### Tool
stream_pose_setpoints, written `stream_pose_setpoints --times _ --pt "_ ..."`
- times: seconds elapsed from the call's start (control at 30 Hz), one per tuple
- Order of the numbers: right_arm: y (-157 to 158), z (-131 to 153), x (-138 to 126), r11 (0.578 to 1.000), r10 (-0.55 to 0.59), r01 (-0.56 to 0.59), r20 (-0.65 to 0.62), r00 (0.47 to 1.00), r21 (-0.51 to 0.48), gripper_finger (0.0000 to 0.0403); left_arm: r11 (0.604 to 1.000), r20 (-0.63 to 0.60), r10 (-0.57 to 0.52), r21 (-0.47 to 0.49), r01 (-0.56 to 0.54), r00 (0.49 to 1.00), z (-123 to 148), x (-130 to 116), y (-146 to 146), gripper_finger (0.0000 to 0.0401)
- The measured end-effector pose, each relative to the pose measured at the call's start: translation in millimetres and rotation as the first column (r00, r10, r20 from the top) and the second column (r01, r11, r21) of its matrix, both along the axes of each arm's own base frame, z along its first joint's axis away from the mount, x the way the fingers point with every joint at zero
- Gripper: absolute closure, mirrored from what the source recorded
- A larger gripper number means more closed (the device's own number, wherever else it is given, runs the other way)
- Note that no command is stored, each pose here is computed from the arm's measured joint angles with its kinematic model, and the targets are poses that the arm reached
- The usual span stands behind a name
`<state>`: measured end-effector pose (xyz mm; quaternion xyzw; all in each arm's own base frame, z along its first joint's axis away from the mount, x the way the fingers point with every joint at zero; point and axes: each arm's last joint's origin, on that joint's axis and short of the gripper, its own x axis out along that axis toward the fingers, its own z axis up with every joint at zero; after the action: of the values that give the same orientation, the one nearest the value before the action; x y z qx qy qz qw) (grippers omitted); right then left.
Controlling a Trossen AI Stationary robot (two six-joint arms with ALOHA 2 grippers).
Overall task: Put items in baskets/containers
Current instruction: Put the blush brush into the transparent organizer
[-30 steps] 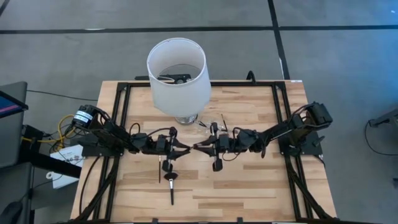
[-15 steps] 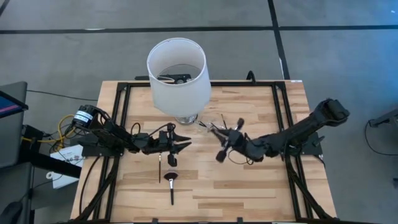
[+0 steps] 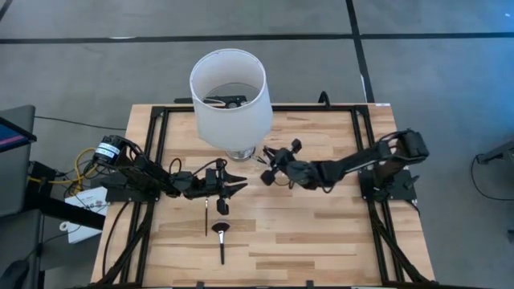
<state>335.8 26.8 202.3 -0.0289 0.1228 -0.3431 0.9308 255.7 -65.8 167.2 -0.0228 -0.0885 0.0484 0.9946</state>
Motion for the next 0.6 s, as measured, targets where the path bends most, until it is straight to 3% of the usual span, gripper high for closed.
stream_pose_setpoints --times 0.3,0.5,0.6 --pt "-12.8 -31.0 11.8 0.999 0.001 0.001 -0.064 0.998 0.036 0.0385 1.000 -0.011 0.000 0.003 0.000 1.000 -1.0 0.2 -0.1 0.0325" --pt "-23.3 -38.6 14.6 0.986 0.037 -0.033 -0.023 0.999 0.166 0.0363 1.000 -0.011 0.000 0.003 0.000 1.000 -1.0 0.3 -0.1 0.0325" --pt "-29.9 -41.3 13.7 0.984 0.032 -0.022 -0.049 0.998 0.179 0.0356 1.000 -0.011 0.000 0.003 0.000 1.000 -1.0 0.3 -0.1 0.0325"
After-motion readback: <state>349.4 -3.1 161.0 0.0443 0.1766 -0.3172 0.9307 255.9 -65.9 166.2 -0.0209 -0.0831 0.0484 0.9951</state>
